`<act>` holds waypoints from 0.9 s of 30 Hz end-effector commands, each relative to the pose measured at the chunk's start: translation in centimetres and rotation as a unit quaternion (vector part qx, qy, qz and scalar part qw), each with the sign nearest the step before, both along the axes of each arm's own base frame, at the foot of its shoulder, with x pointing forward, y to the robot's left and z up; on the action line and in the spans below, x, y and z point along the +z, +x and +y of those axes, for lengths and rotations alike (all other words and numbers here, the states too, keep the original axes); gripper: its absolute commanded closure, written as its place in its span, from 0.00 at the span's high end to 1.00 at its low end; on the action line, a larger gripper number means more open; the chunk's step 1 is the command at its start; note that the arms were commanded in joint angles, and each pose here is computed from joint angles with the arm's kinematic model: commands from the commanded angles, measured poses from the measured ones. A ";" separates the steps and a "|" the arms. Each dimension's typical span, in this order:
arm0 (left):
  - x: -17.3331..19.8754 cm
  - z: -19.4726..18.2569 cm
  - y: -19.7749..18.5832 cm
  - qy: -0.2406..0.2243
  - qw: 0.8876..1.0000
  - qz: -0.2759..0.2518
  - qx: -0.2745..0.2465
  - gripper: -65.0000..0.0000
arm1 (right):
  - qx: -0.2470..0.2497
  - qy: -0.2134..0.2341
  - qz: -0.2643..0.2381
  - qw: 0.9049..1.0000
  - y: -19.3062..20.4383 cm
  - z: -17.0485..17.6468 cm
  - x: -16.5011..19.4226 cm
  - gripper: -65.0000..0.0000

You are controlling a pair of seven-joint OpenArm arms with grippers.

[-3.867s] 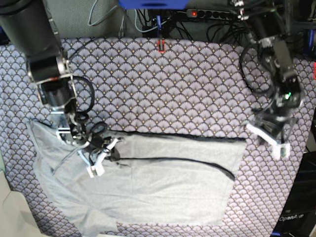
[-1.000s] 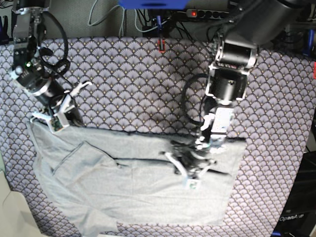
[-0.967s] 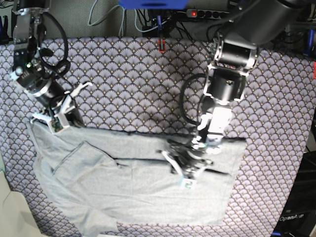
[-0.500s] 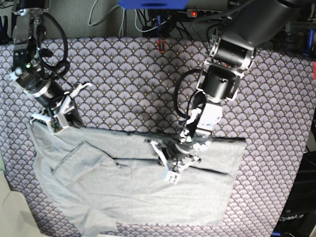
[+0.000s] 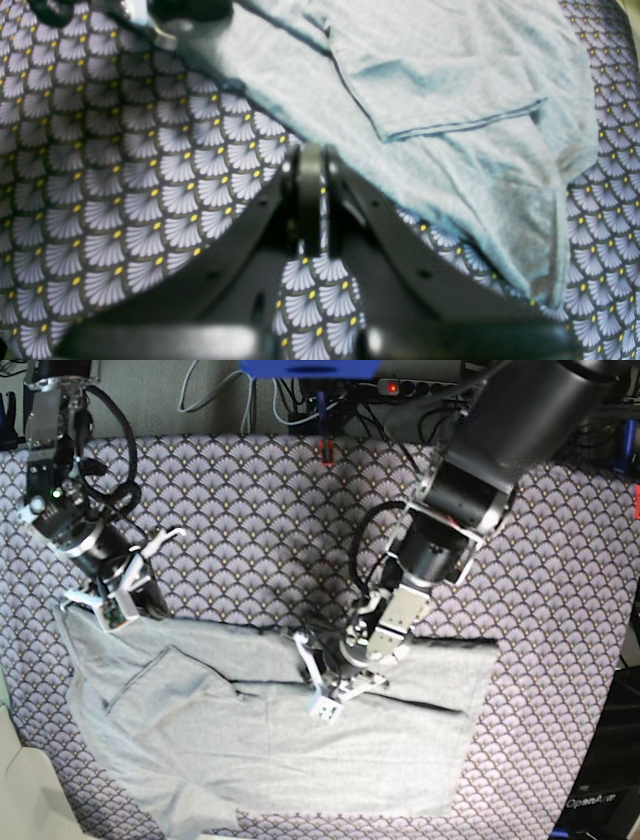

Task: Fold the T-shirt properly

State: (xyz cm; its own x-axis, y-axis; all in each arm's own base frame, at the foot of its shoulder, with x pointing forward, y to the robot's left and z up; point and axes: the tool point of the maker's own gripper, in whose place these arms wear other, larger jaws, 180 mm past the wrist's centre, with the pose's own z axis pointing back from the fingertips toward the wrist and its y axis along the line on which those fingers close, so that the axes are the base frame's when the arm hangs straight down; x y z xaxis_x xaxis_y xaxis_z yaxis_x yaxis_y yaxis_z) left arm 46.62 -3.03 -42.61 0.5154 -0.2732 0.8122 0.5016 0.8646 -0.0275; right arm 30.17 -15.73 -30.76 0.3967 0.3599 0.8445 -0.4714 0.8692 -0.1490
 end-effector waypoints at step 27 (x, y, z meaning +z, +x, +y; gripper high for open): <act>4.3 14.8 4.1 0.022 0.971 -0.085 0.223 0.00 | 0.047 0.005 -0.031 0.998 2.0 2.1 1.7 0.00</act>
State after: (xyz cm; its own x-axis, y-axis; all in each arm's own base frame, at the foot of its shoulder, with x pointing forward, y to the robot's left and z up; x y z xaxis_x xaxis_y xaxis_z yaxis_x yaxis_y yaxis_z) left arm 48.79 12.31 -41.01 0.5226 -0.0915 0.8477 0.0630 0.9957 0.0686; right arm 31.92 -13.50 -29.79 0.3311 0.3758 0.8655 -0.5389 0.8283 -0.1535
